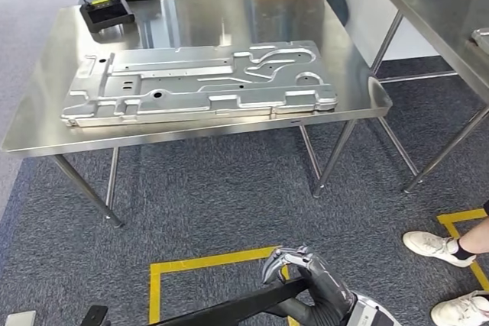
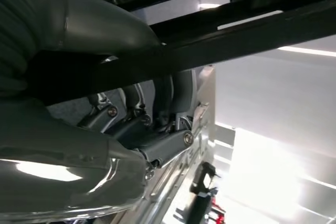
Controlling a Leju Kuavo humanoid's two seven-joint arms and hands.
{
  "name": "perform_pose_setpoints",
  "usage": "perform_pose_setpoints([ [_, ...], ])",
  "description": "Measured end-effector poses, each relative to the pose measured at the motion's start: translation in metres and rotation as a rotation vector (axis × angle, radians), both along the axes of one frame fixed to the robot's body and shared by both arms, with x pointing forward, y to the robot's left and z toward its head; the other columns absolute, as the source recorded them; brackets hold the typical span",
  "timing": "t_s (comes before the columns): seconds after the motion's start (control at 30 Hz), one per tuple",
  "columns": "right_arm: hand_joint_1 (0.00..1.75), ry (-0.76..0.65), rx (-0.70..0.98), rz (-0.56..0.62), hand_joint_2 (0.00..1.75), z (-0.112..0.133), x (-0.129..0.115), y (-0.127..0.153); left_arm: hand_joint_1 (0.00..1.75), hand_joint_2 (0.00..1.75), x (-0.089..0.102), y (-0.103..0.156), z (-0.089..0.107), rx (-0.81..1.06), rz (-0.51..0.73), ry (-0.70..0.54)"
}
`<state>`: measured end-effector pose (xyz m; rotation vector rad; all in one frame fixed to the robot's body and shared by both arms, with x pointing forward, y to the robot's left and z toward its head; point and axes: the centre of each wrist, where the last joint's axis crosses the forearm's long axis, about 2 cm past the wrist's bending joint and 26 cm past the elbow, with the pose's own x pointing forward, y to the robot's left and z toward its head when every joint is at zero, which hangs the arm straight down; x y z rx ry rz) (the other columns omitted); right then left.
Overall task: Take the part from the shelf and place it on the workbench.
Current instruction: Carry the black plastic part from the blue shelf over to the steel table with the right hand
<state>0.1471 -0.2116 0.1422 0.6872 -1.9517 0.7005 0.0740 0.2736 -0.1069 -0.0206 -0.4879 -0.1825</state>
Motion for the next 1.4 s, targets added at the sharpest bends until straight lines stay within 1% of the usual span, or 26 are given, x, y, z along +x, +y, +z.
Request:
perform_pose_setpoints([
  [0.2, 1.75, -0.005, 0.003, -0.004, 1.75, 0.0010, -0.0002, -0.0003, 0.00, 1.75, 0.0029, -0.0006, 0.0005, -0.002, 0.002, -0.008],
  [0.37, 1.75, -0.005, 0.004, -0.007, 1.75, 0.0008, -0.0005, -0.0003, 0.00, 1.75, -0.0017, -0.0007, -0.0003, -0.004, 0.007, 0.000],
  [0.53, 1.75, -0.008, 0.005, -0.011, 1.75, 0.0011, -0.0002, -0.0003, 0.00, 1.75, -0.0024, -0.0001, -0.0004, -0.003, 0.009, 0.001],
  [0.93, 1.75, -0.012, -0.003, -0.012, 1.75, 0.0011, -0.0004, -0.0012, 0.00, 1.75, -0.0030, -0.0029, -0.0004, -0.011, 0.014, 0.000],
  [1.23, 1.75, -0.016, -0.009, -0.015, 1.75, 0.0013, -0.0011, -0.0019, 0.00, 1.75, 0.0013, -0.0041, 0.0004, -0.015, 0.015, -0.012],
  [1.4, 1.75, -0.017, -0.010, -0.018, 1.75, 0.0014, -0.0011, -0.0020, 0.00, 1.75, -0.0009, -0.0041, 0.0000, -0.015, 0.017, -0.008],
])
